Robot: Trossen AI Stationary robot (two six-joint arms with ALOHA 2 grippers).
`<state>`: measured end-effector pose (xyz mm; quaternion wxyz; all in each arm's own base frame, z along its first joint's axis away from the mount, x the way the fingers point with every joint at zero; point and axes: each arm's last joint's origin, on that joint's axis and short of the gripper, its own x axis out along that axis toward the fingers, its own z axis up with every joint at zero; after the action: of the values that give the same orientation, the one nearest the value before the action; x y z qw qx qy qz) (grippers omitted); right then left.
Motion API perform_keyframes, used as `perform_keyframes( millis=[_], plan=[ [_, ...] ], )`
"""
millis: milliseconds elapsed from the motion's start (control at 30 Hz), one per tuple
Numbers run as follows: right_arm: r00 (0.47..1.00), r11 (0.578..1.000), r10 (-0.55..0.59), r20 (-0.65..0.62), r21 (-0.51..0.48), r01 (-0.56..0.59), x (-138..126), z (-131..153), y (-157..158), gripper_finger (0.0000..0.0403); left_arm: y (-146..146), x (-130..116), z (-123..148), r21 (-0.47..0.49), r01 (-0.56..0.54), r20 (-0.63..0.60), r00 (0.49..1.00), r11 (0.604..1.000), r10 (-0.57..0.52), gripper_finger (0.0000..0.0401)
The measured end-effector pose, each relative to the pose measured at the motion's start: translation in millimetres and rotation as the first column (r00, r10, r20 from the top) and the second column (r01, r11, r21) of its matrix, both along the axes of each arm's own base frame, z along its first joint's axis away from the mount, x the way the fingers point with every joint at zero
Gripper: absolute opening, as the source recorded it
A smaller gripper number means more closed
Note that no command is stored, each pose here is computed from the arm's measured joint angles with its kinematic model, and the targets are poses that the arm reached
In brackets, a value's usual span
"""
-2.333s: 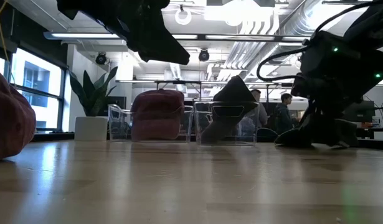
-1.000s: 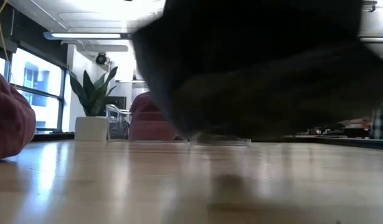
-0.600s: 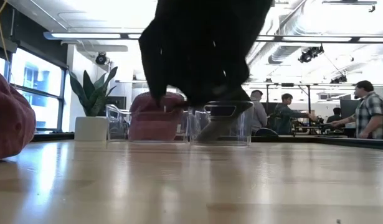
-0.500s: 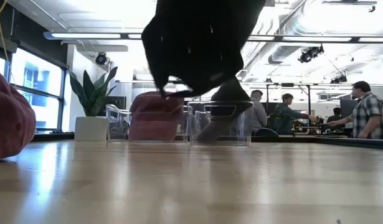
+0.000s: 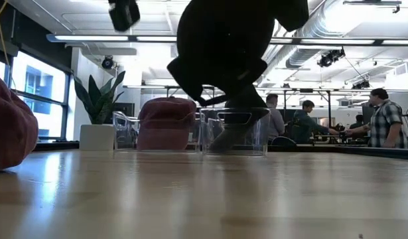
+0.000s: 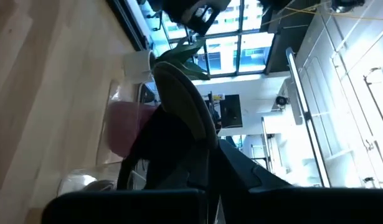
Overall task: Pick & Place hat
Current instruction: Put the black cap into the right transparent bin
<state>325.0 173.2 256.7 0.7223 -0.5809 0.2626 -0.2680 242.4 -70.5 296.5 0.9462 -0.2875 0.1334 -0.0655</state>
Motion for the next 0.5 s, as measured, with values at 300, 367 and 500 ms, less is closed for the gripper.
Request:
perform_keyframes(
  millis=[300, 367, 500],
  plan=[
    [1.0, 1.0, 0.003, 0.014, 0.008, -0.004, -1.9, 3.2, 1.3, 0.0009, 8.7, 26.4, -29.3, -0.163, 0.019, -0.056, 0.998, 0.986, -0.028, 0.0239],
    [1.0, 1.0, 0.004, 0.013, 0.008, -0.005, -1.8, 3.2, 1.3, 0.0009, 7.1, 30.8, -31.1, -0.173, 0.025, -0.037, 0.999, 0.985, -0.032, 0.0254],
    [1.0, 1.0, 0.009, 0.017, 0.011, -0.009, -3.4, 3.2, 3.9, 0.0007, -0.2, 32.6, -30.5, -0.183, 0.027, 0.05, 0.999, 0.983, -0.018, 0.0267]
  ],
)
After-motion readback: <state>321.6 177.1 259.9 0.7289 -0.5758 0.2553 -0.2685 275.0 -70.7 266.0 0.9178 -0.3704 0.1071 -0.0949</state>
